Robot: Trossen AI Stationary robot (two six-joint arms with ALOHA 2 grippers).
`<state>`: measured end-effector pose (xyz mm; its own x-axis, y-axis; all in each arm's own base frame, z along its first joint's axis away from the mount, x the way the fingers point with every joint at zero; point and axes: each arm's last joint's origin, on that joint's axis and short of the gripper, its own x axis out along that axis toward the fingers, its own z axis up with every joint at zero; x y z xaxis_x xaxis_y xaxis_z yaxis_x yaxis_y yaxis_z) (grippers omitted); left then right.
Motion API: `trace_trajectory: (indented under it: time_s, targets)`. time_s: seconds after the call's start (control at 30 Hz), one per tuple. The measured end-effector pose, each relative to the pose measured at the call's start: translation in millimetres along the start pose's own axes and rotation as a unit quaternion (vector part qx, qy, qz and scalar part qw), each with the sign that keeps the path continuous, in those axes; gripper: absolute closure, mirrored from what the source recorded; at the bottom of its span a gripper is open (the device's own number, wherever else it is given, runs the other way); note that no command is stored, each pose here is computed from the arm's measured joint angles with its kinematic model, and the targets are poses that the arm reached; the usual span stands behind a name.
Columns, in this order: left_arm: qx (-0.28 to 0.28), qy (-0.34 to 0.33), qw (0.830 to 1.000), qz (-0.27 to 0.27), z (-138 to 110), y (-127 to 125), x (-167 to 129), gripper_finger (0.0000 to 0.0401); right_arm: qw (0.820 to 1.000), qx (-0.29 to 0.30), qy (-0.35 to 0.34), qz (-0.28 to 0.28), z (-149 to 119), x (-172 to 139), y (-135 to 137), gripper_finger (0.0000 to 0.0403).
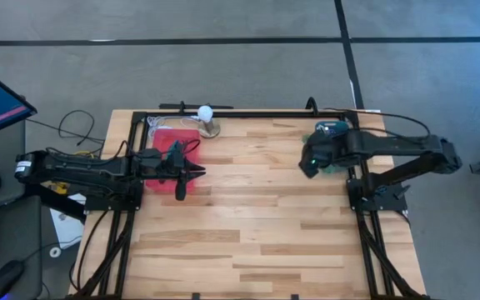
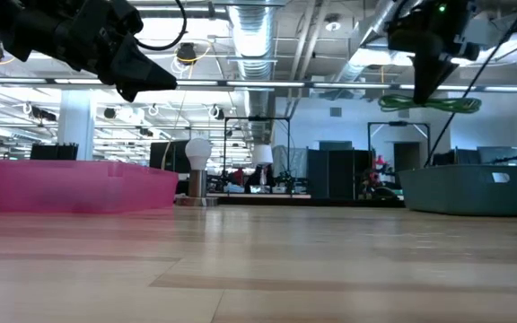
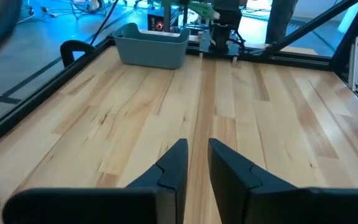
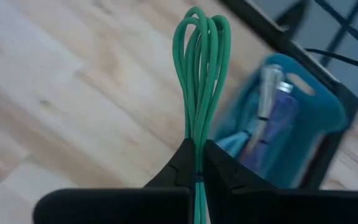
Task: Pick & Place USB Port
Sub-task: Put the green charger cable into the blue bin
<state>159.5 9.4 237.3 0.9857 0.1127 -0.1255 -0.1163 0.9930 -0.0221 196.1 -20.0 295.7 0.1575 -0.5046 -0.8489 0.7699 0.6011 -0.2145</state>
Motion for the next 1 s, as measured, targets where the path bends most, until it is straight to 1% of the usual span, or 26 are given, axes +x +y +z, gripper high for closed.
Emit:
trace_trajectory:
  time_s: [0.1,0.2,0.47,0.6,0.73,0.87,1.0]
  targets:
    - [0.000,0.000,1.000,0.000,0,0,0,0.0339,0.999,0.028,0.004,-0.028,3,0,-19,0.0403]
    - [0.000,0.000,1.000,0.000,0,0,0,0.0339,0.997,0.064,0.006,-0.049,2,7,-37,0.0403]
    - [0.000,0.000,1.000,0.000,0,0,0,0.0339,0.982,0.140,0.056,-0.111,-21,44,-75,0.0403]
    - [0.000,0.000,1.000,0.000,0,0,0,0.0339,0.979,0.171,0.053,-0.101,-27,58,-85,0.0403]
    - [0.000,-0.001,1.000,0.000,0,0,0,0.0339,0.978,0.188,0.034,-0.079,-26,76,-90,0.0403]
    - [0.000,-0.001,1.000,0.000,0,0,0,0.0339,0.973,0.209,0.047,-0.085,-25,90,-99,0.0403]
    - [0.000,-0.001,1.000,0.000,0,0,0,0.0339,0.965,0.222,0.086,-0.108,-31,105,-107,0.0403]
